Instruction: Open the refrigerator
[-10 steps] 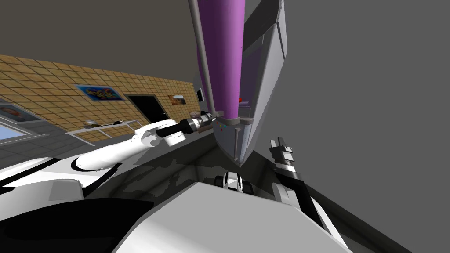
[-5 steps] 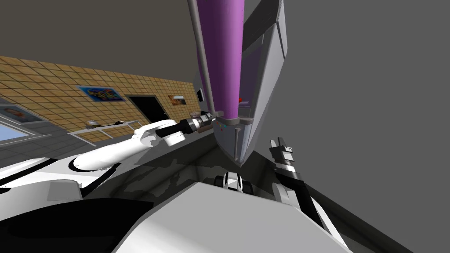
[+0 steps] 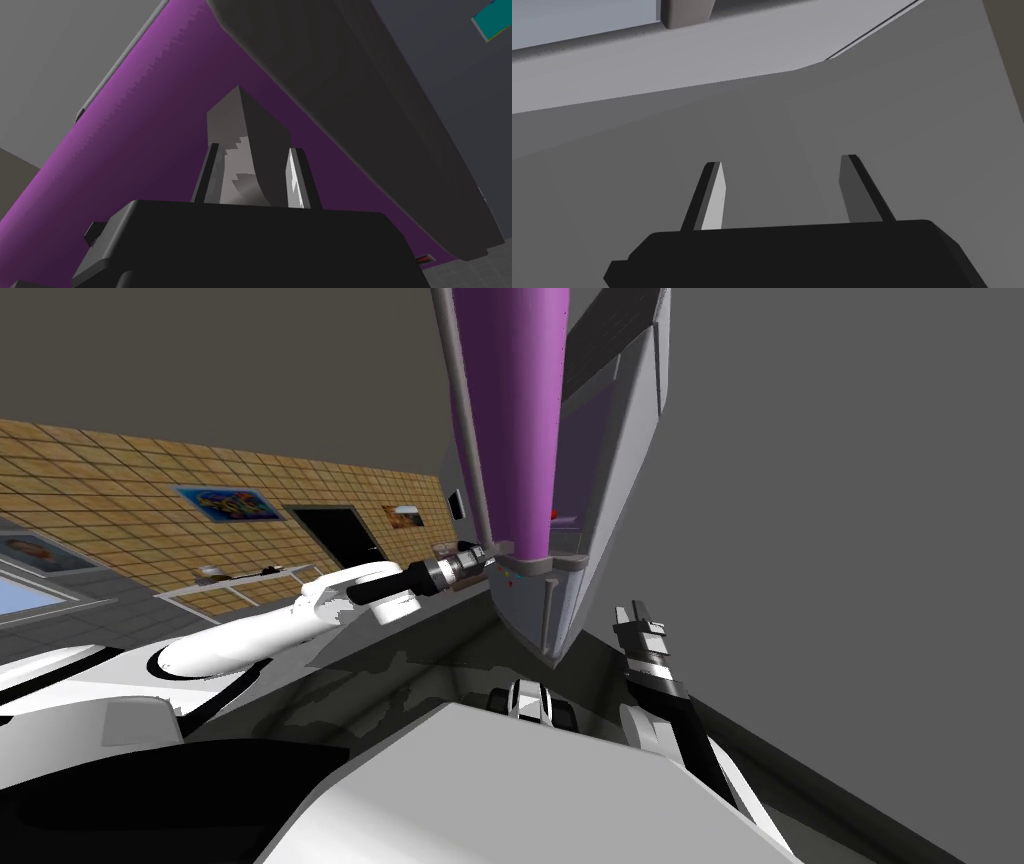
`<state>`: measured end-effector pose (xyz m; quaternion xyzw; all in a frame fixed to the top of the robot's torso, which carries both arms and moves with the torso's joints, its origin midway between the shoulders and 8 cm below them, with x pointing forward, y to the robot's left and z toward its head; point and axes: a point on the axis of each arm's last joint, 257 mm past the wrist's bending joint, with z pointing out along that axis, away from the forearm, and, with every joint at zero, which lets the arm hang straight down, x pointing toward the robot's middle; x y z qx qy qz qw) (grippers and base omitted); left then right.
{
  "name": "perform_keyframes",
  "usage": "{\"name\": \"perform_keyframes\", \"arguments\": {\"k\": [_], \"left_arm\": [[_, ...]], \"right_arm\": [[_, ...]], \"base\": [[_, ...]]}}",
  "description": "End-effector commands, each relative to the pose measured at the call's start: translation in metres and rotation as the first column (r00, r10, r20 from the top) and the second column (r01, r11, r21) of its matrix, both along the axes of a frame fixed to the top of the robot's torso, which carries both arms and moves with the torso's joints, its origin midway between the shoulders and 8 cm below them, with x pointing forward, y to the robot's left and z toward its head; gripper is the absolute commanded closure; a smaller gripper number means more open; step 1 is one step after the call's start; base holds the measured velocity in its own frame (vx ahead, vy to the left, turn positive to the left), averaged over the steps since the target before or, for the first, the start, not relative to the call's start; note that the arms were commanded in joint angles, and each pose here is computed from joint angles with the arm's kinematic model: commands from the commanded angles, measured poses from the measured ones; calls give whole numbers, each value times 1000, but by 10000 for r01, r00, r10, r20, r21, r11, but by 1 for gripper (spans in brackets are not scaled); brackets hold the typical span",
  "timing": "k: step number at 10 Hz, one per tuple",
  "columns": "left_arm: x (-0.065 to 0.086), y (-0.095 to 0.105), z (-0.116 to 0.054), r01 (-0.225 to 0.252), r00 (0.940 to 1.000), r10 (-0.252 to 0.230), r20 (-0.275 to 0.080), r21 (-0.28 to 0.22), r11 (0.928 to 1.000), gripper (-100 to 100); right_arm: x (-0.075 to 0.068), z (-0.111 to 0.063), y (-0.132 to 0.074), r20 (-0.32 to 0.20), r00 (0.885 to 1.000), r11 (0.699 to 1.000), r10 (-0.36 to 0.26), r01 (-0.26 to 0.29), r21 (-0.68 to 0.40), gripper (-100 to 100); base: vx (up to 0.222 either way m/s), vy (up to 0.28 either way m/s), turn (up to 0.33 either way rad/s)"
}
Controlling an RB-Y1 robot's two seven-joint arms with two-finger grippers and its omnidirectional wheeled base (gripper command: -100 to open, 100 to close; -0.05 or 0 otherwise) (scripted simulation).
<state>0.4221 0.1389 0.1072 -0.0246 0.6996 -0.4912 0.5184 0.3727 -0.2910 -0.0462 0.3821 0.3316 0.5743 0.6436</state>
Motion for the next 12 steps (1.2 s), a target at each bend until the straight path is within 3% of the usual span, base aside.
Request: {"name": "perform_keyframes", "arguments": {"k": [1, 6, 7, 8, 9, 10, 11, 12], "left_arm": [[-8, -8, 3, 218, 9998, -218, 3, 11, 9998, 100], [-31, -29, 1, 920, 9957, -920, -84, 6, 9958, 100], [-41, -38, 3, 1292, 9916, -1292, -26, -7, 9916, 100], [-41, -38, 3, 1292, 9916, -1292, -26, -7, 9916, 100], [-49, -45, 3, 1580, 9874, -1580, -10, -11, 9874, 100], [-49, -45, 3, 1580, 9874, -1580, -10, -11, 9874, 100], [-58, -51, 4, 1867, 9824, -1867, 2, -15, 9824, 100], [-58, -51, 4, 1867, 9824, -1867, 2, -15, 9824, 100]], "right_arm": [[0, 0, 0, -1, 10000, 10000, -1, 1, 0, 0], [0, 0, 0, 1, 10000, 10000, 0, 0, 2, 0], [0, 0, 0, 0, 10000, 10000, 1, -1, 5, 0], [0, 0, 0, 1, 10000, 10000, 0, 0, 2, 0], [0, 0, 0, 0, 10000, 10000, 0, 0, 2, 0], [0, 0, 0, -1, 10000, 10000, -1, 1, 0, 0], [0, 0, 0, -2, 10000, 10000, -1, 1, 1, 0], [0, 0, 0, -2, 10000, 10000, -1, 1, 0, 0]], "base": [[-11, 287, -1], [-16, 199, -8], [-8, 202, -41], [0, 240, -55], [27, 272, -50], [23, 253, -34], [28, 295, -35], [33, 261, -37]]}}
